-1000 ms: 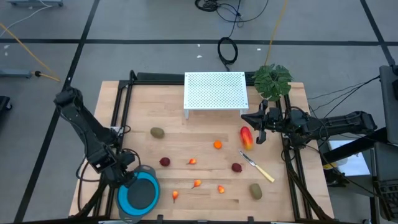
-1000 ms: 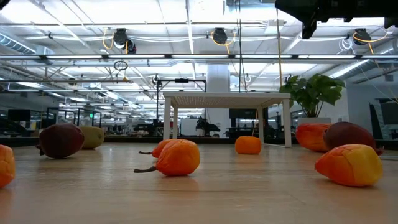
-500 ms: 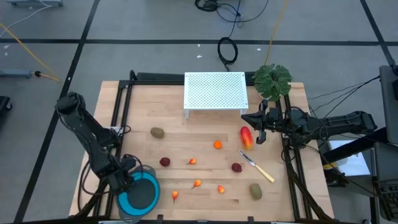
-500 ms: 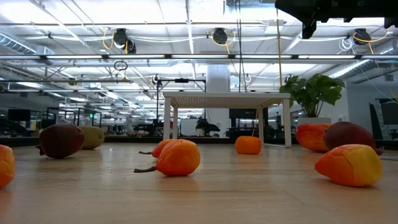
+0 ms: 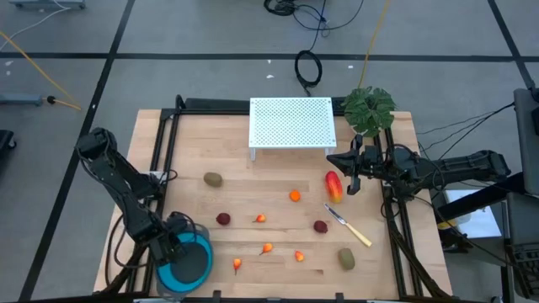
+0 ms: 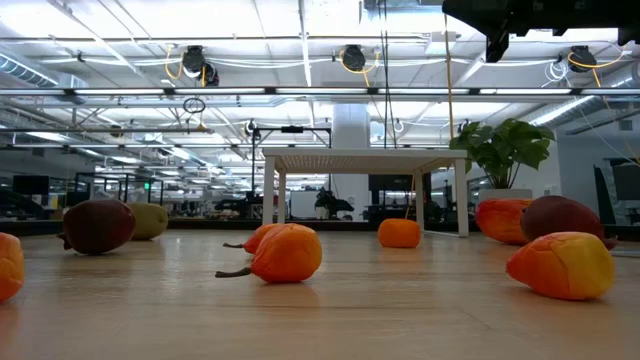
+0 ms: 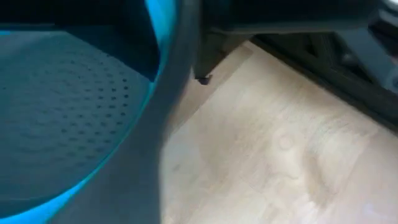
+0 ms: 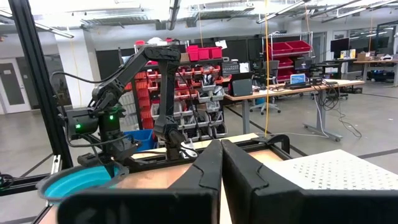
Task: Pick & Place Fruit
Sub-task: Put the blue strainer bowl on the shelf
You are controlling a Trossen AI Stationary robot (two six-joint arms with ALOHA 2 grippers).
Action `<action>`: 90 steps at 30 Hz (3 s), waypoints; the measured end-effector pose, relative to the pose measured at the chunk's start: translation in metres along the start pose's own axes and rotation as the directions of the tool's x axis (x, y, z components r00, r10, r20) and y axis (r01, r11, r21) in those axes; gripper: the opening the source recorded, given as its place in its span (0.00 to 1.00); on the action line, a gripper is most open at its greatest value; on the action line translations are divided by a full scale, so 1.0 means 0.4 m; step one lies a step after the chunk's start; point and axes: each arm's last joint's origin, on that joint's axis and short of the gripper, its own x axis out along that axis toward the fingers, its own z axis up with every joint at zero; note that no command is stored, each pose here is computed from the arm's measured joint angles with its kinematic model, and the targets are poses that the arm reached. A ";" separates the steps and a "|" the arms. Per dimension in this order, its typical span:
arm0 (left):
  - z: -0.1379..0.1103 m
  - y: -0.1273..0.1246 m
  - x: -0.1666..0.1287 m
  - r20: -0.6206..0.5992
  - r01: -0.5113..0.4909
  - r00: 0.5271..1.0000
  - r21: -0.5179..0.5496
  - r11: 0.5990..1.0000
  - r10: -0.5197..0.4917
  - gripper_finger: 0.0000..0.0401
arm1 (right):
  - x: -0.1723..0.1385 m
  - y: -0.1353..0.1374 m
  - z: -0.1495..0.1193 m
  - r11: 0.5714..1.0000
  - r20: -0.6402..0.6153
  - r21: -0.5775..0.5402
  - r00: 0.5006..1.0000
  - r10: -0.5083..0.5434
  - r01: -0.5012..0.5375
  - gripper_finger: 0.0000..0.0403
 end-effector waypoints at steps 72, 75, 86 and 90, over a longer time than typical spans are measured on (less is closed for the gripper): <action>0.619 0.123 -0.588 0.736 0.311 0.634 0.040 0.950 -0.239 0.00 | -0.064 -0.037 -0.100 0.997 -0.084 -0.073 0.996 0.022 -0.028 0.00; 0.674 0.150 -0.612 0.713 0.281 0.669 0.020 0.960 -0.211 0.00 | -0.073 -0.041 -0.098 0.997 -0.088 -0.073 0.996 0.033 -0.039 0.00; 0.854 0.238 -0.648 0.613 0.243 0.766 0.008 0.970 -0.197 0.00 | -0.102 -0.047 -0.099 0.999 -0.127 -0.022 0.991 0.043 -0.046 0.00; 0.898 0.275 -0.655 0.579 0.257 0.790 -0.018 0.966 -0.199 0.00 | -0.109 -0.048 -0.103 0.999 -0.148 -0.023 0.988 0.040 -0.044 0.00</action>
